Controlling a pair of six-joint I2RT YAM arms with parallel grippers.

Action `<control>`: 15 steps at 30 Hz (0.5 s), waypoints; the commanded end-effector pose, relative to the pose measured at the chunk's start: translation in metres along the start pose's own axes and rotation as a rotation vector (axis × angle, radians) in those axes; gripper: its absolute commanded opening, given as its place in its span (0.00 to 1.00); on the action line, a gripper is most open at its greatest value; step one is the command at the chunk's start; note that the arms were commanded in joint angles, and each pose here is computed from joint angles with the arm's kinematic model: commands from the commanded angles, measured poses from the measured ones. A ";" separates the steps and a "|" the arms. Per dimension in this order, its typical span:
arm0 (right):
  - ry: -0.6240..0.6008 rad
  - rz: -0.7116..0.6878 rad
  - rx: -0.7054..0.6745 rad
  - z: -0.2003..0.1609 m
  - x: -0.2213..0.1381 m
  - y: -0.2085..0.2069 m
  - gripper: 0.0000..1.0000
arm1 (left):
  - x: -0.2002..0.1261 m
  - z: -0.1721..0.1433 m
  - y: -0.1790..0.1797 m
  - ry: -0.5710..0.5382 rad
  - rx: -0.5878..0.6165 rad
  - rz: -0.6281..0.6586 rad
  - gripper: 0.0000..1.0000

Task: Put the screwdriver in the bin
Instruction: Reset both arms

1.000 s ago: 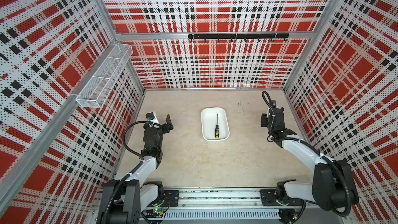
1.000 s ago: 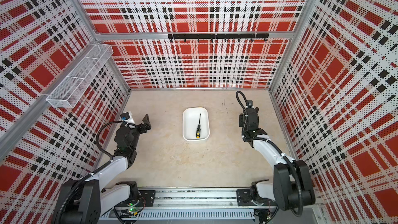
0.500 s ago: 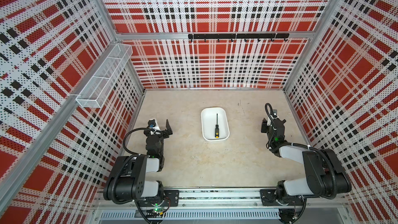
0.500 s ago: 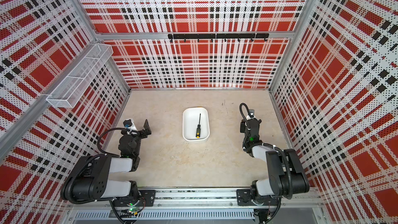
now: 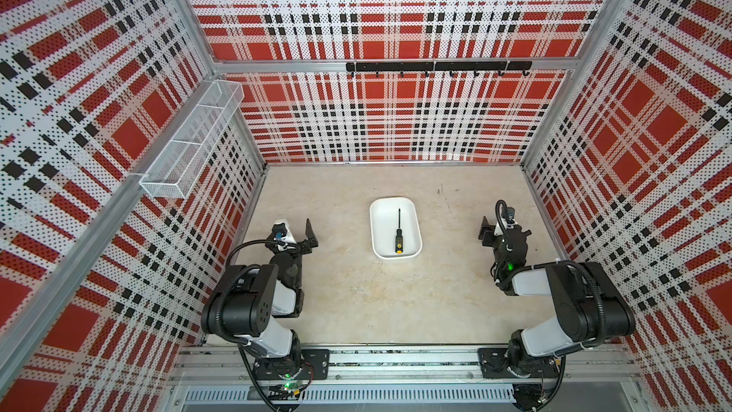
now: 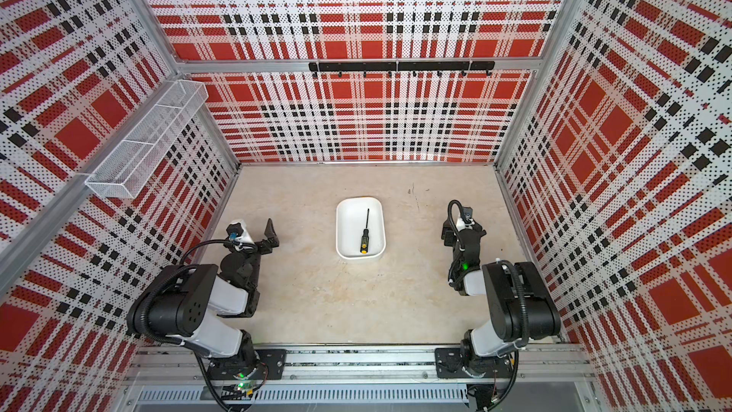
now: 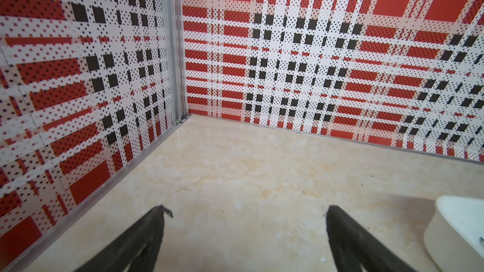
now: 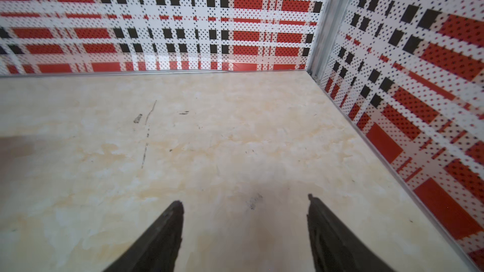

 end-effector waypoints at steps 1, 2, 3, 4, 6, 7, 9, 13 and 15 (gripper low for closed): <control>-0.046 0.022 0.006 0.007 0.000 0.001 0.94 | 0.010 0.001 -0.001 0.015 0.014 0.030 0.98; -0.044 0.039 0.004 0.007 0.000 0.003 1.00 | 0.010 0.001 0.000 0.014 0.016 0.032 0.98; -0.045 0.043 0.005 0.006 0.000 0.003 1.00 | 0.010 0.002 0.000 0.012 0.015 0.031 0.98; -0.047 0.050 0.004 0.006 -0.001 0.003 1.00 | 0.010 0.002 0.000 0.013 0.015 0.031 0.98; -0.055 0.057 0.002 0.004 -0.002 0.003 1.00 | 0.010 0.002 0.000 0.014 0.016 0.032 0.98; -0.062 0.059 0.004 0.003 -0.003 0.003 1.00 | 0.010 0.002 0.000 0.013 0.016 0.031 0.98; -0.070 0.059 0.004 0.002 -0.005 0.002 1.00 | 0.010 0.001 0.000 0.015 0.017 0.031 0.98; -0.068 0.060 0.004 0.001 -0.005 0.002 1.00 | 0.010 0.002 0.000 0.014 0.016 0.031 0.98; -0.070 0.059 0.004 0.002 -0.005 0.002 1.00 | 0.010 0.002 0.000 0.013 0.015 0.031 0.98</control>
Point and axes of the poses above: each gripper's point midway between its finger pads, its own x axis out along the fingers, its own y axis along the line the jaws close on, z = x × y, the point moved 6 cm from there along -x, back along the fingers, and after that the axes turned 2 degrees about x, right-handed, at the moved point
